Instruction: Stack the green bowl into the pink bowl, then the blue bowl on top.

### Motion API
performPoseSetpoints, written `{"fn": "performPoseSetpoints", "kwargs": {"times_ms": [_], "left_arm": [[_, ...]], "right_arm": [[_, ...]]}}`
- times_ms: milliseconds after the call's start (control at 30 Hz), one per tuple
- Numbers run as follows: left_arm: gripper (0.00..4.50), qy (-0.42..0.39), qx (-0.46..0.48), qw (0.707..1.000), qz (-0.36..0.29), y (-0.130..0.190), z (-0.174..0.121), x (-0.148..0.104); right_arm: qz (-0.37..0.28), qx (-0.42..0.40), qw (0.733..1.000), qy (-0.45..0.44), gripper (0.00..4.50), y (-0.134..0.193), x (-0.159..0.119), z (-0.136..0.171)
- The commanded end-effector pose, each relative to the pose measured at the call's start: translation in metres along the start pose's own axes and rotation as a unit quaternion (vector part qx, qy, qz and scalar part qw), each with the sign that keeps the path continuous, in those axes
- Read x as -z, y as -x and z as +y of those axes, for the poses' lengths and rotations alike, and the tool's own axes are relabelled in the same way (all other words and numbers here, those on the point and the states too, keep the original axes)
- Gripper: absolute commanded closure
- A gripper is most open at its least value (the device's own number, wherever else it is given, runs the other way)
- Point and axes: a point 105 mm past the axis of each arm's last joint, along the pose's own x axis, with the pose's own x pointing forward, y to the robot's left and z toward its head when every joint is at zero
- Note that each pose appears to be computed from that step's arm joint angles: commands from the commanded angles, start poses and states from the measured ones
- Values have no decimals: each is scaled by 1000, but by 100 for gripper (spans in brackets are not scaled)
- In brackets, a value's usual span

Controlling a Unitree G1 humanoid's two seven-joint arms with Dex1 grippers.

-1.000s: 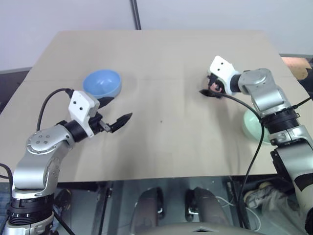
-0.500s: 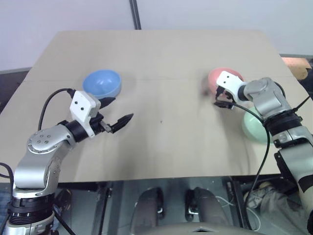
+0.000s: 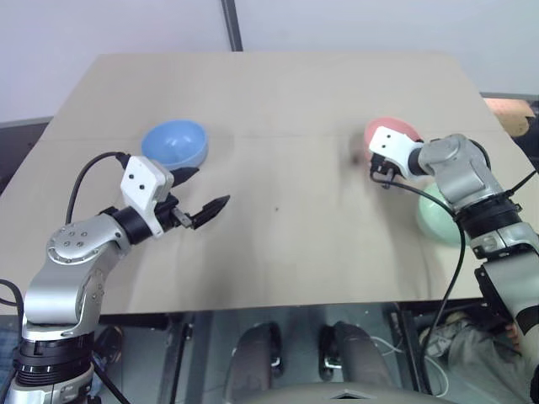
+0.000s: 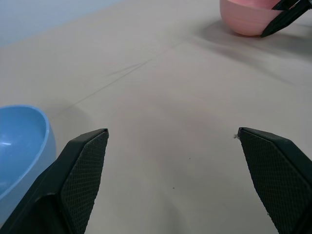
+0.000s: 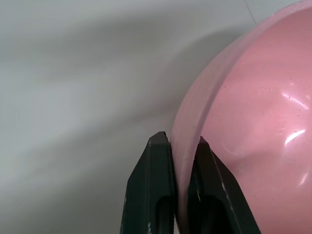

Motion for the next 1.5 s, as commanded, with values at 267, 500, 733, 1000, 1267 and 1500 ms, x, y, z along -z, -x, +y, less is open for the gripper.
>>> {"fn": "performPoseSetpoints", "kwargs": {"times_ms": [267,500,733,1000,1267,1500], "left_arm": [[0,-22,1,1000,-6,2,1,-9],[0,-22,8,1000,-2,1,0,-8],[0,-22,12,1000,0,1,0,-8],[0,-21,12,1000,0,1,1,-7],[0,-20,14,1000,-1,-1,0,-7],[0,-20,10,1000,-1,1,1,-6]], "right_arm": [[-113,-101,968,200,447,30,-78,110],[-119,-131,950,255,447,35,-83,155],[-114,-122,951,261,447,30,-87,154],[-122,-110,951,263,185,26,-94,152],[-142,-96,960,223,17,38,-107,133],[-157,-91,978,103,17,88,-86,105]]}}
